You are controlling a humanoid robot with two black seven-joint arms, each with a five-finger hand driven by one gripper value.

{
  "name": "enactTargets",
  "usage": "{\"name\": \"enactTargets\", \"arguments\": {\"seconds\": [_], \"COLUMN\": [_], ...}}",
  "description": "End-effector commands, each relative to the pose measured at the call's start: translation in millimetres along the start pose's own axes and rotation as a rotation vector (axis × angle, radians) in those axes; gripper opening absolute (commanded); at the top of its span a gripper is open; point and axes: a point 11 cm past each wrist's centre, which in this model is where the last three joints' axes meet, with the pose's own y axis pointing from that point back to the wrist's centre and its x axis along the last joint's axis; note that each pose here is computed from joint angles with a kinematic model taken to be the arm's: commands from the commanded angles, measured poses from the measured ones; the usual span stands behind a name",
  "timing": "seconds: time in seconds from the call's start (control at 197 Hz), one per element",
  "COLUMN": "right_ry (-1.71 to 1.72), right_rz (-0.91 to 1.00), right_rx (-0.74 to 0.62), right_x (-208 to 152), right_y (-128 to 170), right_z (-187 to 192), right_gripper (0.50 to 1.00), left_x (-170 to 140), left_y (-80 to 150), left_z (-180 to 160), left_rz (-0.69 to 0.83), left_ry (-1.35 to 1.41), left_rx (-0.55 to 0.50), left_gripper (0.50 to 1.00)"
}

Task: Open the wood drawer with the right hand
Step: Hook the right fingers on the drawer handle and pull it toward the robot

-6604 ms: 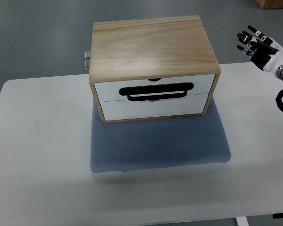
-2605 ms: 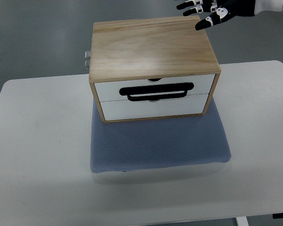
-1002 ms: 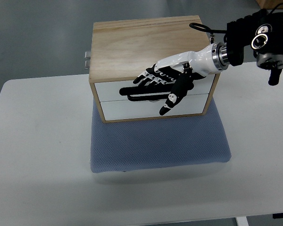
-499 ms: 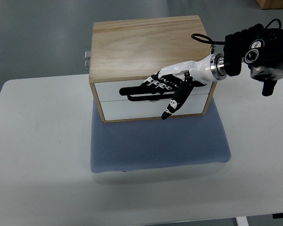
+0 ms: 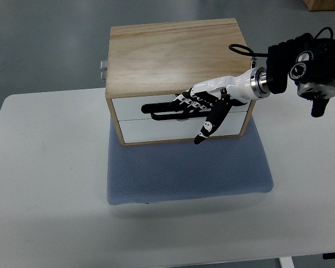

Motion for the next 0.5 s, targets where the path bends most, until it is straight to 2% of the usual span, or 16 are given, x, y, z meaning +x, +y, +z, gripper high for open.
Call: {"name": "enactTargets", "arguments": {"seconds": [0.0,0.494], "right_ry": [-0.001,-0.008], "right_rz": [-0.001,-0.066], "right_rx": [0.0,-0.016], "right_x": [0.1,-5.8], "right_y": [0.4,4.4], "right_z": [0.2,5.6], "right_gripper": [0.944,0.946], "left_x": [0.0,0.0], "left_y": [0.0,0.0], "left_z": [0.0,0.0], "left_rz": [0.0,0.0], "left_ry": [0.0,0.0], "left_rx": [0.0,0.0], "left_gripper": [1.0,1.0]}}
